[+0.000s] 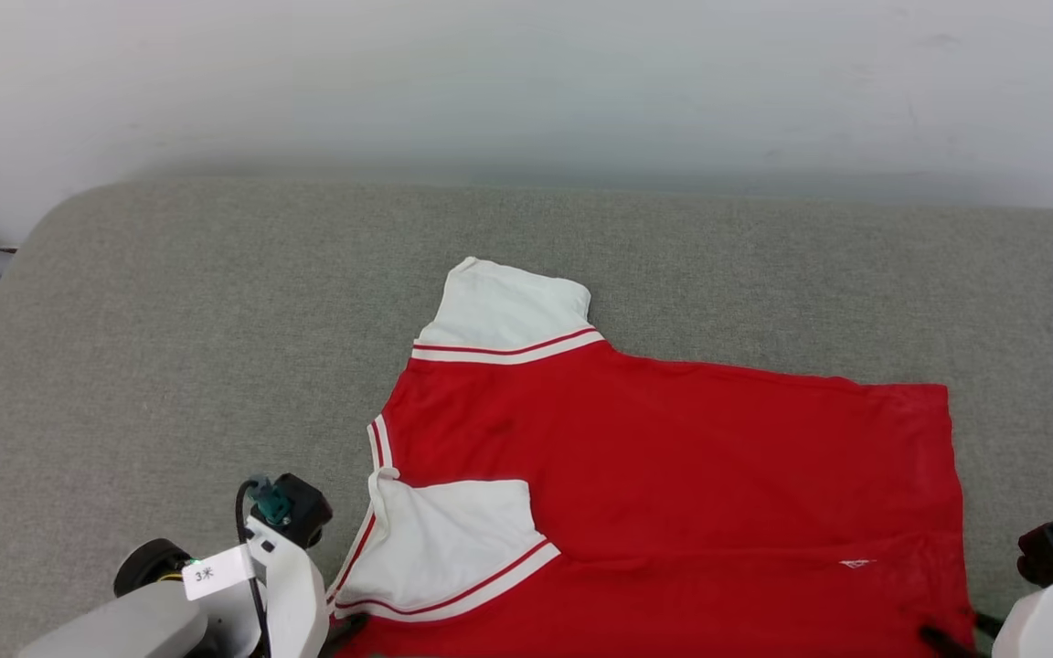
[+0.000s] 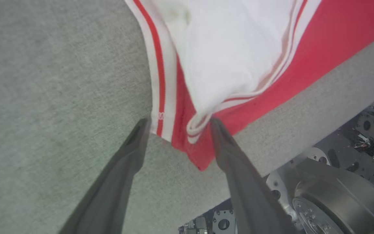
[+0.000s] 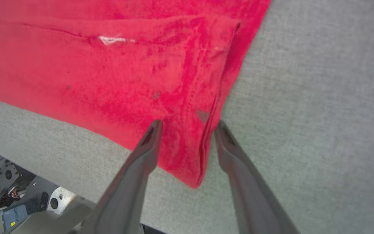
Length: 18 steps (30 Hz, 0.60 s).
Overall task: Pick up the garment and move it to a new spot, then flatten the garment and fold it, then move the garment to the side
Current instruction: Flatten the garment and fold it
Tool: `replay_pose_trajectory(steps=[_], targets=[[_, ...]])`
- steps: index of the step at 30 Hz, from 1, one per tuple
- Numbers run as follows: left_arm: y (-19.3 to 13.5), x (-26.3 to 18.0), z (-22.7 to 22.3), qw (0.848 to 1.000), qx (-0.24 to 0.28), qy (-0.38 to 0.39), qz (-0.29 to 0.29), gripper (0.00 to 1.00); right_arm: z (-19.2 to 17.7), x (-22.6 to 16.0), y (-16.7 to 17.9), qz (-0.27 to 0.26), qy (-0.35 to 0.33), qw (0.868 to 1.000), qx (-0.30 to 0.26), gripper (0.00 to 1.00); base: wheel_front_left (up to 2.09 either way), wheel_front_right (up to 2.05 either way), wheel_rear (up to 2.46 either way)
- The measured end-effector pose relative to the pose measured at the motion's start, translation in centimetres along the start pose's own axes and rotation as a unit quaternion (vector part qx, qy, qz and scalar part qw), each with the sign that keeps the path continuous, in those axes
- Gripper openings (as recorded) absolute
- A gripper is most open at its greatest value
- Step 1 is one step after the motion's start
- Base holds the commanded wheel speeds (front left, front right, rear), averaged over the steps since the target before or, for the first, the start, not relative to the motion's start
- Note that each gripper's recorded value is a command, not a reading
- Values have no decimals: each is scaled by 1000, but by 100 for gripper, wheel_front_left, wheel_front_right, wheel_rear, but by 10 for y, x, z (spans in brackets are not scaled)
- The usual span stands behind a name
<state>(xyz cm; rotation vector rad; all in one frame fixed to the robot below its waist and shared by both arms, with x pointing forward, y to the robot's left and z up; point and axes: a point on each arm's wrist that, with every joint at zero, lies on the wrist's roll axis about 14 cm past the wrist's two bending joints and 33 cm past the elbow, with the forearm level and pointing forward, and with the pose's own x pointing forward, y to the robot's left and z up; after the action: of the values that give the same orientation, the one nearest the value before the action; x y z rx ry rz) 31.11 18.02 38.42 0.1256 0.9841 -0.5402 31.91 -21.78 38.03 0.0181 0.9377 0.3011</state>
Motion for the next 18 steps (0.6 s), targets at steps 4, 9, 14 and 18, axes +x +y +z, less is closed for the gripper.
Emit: replay_pose_trajectory(steps=[4, 9, 14, 18], targets=[[10, -12, 16, 998, 22, -42, 32, 100, 30, -10, -3, -13, -81, 997, -9, 100, 0, 0, 0], [24, -35, 54, 989, 49, -118, 74, 100, 72, -27, -3, -31, -196, 980, -12, 100, 0, 0, 0], [34, -54, 99, 973, 65, -196, 107, 100, 114, -47, 1, -49, -310, 949, -2, 100, 0, 0, 0], [41, -64, 142, 955, 78, -259, 125, 100, 136, -60, 8, -57, -373, 926, -1, 100, 0, 0, 0]])
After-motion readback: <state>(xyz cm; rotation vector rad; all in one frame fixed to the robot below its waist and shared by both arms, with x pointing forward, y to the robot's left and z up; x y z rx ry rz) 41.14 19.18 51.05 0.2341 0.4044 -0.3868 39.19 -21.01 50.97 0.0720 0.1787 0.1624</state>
